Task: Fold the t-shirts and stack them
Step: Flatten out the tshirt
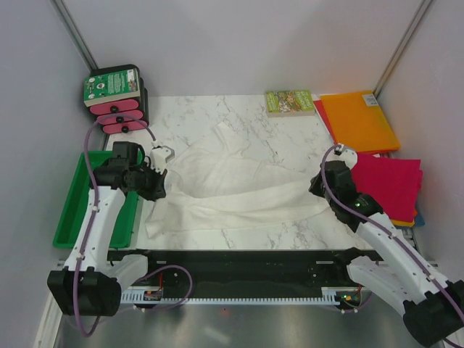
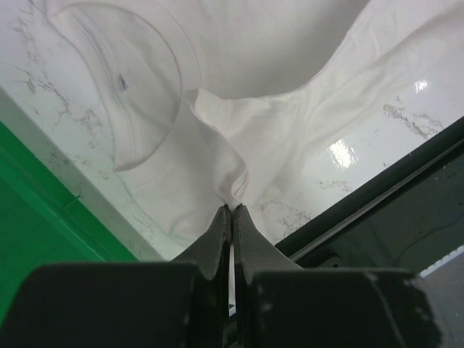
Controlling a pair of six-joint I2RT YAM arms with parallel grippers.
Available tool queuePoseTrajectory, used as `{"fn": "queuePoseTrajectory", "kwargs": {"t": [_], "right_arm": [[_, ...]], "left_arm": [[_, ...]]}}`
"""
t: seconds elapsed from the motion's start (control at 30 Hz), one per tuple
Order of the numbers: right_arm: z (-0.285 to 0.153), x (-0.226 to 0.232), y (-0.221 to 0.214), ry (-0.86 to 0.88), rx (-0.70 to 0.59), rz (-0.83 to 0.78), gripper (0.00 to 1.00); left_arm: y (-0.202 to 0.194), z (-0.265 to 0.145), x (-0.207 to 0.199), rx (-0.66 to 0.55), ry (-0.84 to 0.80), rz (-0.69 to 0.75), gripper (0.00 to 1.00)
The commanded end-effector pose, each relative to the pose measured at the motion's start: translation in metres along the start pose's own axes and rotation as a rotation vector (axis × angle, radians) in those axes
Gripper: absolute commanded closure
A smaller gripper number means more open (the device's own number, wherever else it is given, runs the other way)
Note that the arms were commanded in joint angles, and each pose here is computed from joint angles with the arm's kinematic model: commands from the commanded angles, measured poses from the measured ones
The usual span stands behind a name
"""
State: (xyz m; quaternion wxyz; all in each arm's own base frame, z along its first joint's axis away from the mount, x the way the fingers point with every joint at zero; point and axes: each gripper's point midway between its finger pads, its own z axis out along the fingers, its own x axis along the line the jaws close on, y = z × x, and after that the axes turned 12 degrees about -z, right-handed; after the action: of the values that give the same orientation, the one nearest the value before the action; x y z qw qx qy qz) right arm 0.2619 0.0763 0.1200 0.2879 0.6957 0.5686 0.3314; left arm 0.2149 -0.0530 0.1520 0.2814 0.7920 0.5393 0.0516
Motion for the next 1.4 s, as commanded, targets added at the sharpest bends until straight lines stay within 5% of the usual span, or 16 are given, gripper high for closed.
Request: {"fn": "queuePoseTrajectory", "kwargs": {"t": [0.0,0.33,0.83,0.97,1.07,1.23,1.37], "right_arm": [[-0.056,0.025,0.087,0.122,-0.190,-0.070,1.00],[-0.219,0.022,0.232,0.194,-0.509,-0.154,1.00],[-0.349,-0.016,0.285,0.218,-0.792,-0.056,1.00],[-0.353,-0.023,0.290,0.181,-0.807,-0.038,1.00],[-0.318,-0.016,0.287,0.136,-0.742,-0.046,1.00],[-0.210,0.009,0.261,0.057,-0.574,-0.078,1.00],[-0.128,0.042,0.268,0.014,-0.514,-0.115,1.00]], "left_arm": [[0.055,-0.050,-0.004,-0.279,0.098,-0.020,0.98],[0.137,-0.271,-0.060,-0.956,0.252,-0.013,0.98],[0.061,-0.531,-0.151,-1.674,0.438,0.135,0.98],[0.063,-0.521,-0.139,-1.634,0.461,0.123,0.98],[0.087,-0.470,-0.116,-1.471,0.450,0.100,0.98],[0.150,-0.349,-0.064,-1.154,0.411,0.077,0.98],[0.204,-0.284,-0.027,-1.050,0.415,0.078,0.98]]}}
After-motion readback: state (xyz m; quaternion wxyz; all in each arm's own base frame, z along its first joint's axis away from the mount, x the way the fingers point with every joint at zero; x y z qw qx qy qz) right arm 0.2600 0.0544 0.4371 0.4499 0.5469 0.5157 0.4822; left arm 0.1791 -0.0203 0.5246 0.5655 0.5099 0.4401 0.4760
